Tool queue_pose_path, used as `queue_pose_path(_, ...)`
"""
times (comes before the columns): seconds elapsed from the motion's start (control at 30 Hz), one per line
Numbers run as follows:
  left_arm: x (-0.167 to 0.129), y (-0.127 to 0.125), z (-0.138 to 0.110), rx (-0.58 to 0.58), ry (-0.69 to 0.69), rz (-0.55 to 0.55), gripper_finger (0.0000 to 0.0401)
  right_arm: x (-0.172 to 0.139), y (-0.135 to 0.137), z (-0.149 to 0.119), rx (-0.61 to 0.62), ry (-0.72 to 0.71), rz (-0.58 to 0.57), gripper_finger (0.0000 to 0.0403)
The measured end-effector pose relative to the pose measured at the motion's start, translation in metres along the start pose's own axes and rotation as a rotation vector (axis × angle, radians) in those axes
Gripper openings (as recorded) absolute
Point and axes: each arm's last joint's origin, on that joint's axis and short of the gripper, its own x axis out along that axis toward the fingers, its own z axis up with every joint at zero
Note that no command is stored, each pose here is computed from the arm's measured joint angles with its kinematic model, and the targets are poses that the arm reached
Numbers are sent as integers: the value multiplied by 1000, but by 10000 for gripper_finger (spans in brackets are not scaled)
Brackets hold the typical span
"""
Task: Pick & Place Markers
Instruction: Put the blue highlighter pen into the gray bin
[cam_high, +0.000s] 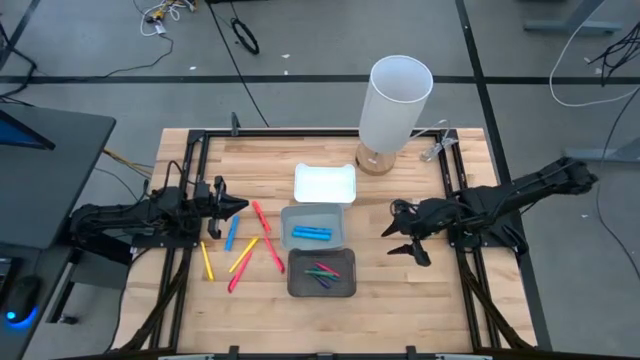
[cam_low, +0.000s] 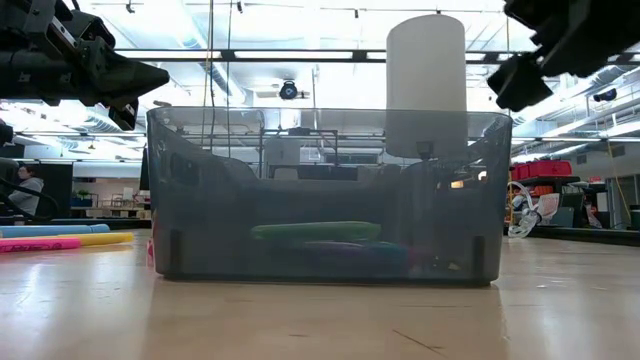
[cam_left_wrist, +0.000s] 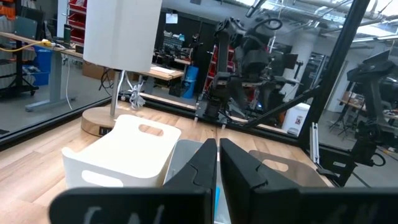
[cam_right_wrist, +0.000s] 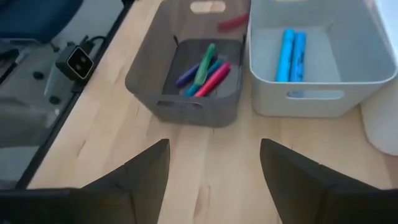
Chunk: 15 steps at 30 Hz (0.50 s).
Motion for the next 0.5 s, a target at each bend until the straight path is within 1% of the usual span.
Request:
queue_pose_path(0.07, 0, 0, 0, 0, 0, 0, 23, -2, -2, -10, -5, -41, -4, 251)
queue_pose_path(0.3, 0, 0, 0, 0, 0, 0, 23, -3, -8, -42, 42, -221, -29, 251)
queue_pose_path(0.5, 0, 0, 0, 0, 0, 0, 23, -4, -17, -60, 83, -415, -119, 251)
